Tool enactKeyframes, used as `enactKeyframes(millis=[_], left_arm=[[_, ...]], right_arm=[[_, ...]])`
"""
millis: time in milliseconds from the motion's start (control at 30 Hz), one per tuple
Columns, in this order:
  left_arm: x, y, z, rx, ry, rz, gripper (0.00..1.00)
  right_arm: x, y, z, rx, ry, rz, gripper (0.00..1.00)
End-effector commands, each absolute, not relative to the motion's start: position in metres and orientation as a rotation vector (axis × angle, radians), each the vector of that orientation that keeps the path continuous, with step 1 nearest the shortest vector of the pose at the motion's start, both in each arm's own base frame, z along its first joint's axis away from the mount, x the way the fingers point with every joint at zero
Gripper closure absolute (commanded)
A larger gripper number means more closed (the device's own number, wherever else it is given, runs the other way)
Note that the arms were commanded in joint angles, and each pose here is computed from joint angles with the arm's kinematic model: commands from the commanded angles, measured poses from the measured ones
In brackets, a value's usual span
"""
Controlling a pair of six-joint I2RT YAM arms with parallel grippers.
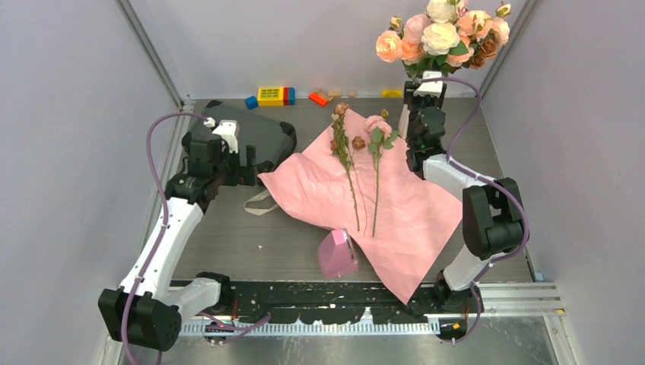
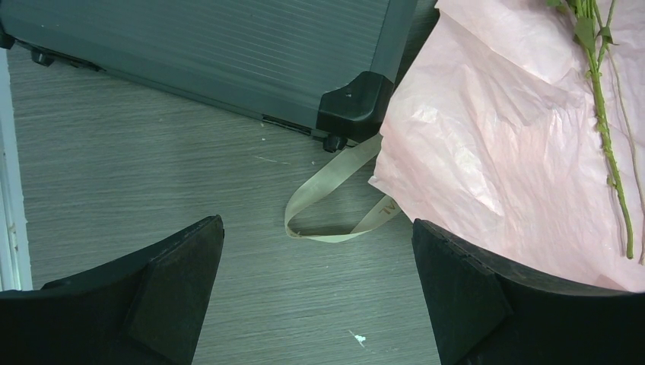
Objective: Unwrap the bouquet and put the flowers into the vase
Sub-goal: Insert the fake flower into the vase, then pick up the fake flower from the wrapping paper.
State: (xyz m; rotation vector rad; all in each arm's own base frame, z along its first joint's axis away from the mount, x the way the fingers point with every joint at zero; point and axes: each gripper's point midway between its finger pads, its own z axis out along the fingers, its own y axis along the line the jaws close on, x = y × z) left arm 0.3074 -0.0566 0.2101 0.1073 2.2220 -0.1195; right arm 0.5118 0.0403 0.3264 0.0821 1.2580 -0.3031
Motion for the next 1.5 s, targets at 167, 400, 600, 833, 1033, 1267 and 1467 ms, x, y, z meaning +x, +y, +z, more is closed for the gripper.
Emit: enactKeyframes(millis=[167, 400, 600, 833, 1033, 1267, 1467], left_arm=[[0.309, -0.058, 0.222, 0.118, 2.166, -0.128, 0.03], [0.308, -0.057, 0.224, 0.114, 2.156, -0.126, 0.03], [0.308, -0.059, 0.223, 0.117, 2.159, -0.140, 0.03], [0.307, -0.058, 0.226, 0.103, 2.137, -0.140, 0.03], [0.307, -0.063, 0.225, 0.101, 2.133, -0.174, 0.04], [0.308, -0.067, 0.222, 0.110, 2.145, -0.200, 0.04], [0.310, -0.067, 0.218, 0.112, 2.159, -0.194, 0.04]], right_arm=[[0.494, 0.034, 0.351, 0.127, 1.197, -0.298, 0.30], [0.472, 0.032, 0.346, 0.127, 1.252, -0.350, 0.28], [0.441, 0.025, 0.356, 0.165, 1.253, -0.328, 0.22], [0.404, 0.008, 0.367, 0.225, 1.296, -0.330, 0.21], [0.379, 0.009, 0.367, 0.312, 1.396, -0.190, 0.21], [0.376, 0.052, 0.311, 0.285, 1.700, 0.058, 0.17], [0.378, 0.088, 0.248, 0.329, 1.895, 0.260, 0.17]])
